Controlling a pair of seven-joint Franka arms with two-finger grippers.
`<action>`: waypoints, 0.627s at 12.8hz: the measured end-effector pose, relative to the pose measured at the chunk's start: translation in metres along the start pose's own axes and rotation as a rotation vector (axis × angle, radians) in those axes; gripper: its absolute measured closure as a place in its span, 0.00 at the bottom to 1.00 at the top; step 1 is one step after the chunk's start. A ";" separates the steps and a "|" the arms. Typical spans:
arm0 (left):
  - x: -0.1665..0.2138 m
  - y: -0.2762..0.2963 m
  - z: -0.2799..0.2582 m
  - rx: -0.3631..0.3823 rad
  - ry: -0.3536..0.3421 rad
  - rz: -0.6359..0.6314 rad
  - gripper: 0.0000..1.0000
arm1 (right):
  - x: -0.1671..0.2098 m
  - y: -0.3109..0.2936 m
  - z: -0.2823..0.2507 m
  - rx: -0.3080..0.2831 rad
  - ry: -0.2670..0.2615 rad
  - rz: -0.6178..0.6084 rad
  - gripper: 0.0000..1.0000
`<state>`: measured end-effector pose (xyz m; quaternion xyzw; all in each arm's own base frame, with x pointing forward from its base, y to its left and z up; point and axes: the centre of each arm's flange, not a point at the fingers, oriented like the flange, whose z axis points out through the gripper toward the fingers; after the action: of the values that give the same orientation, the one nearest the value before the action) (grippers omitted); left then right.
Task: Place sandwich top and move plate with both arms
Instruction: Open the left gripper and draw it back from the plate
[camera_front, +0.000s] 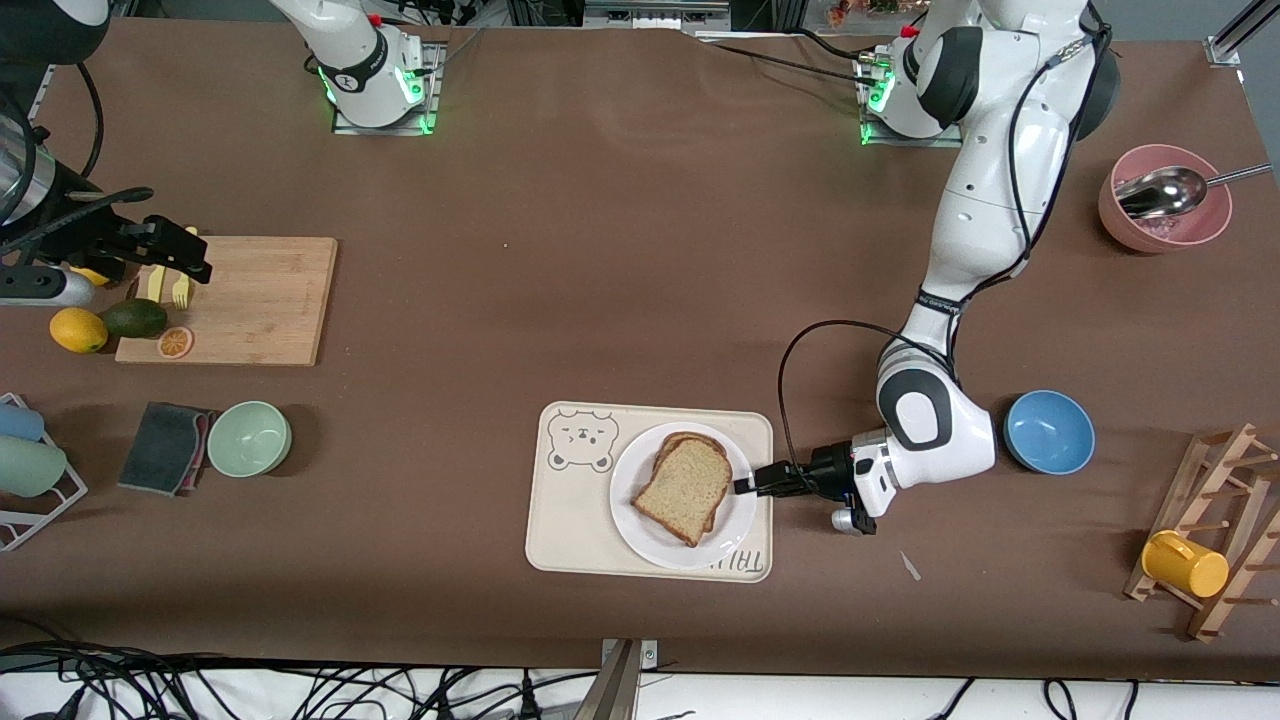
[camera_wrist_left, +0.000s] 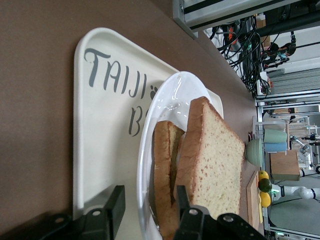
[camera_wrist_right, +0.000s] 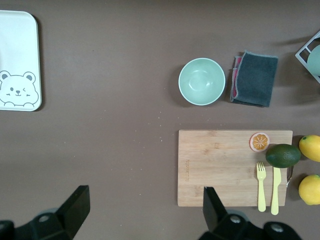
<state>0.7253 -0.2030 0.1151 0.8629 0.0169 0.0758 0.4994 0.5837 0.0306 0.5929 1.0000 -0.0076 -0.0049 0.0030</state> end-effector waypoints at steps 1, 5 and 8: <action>0.000 0.000 0.000 0.000 0.000 0.000 0.50 | 0.000 0.000 0.000 0.000 0.000 0.000 0.00; 0.006 0.003 -0.008 0.022 -0.004 0.027 0.52 | 0.000 0.000 0.000 0.000 0.000 0.000 0.00; 0.016 0.019 -0.026 0.065 -0.062 0.056 0.55 | 0.000 0.000 0.000 0.000 0.000 0.000 0.00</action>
<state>0.7359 -0.1880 0.1458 0.8807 -0.0202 0.0626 0.4691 0.5838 0.0305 0.5929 1.0000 -0.0077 -0.0050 0.0030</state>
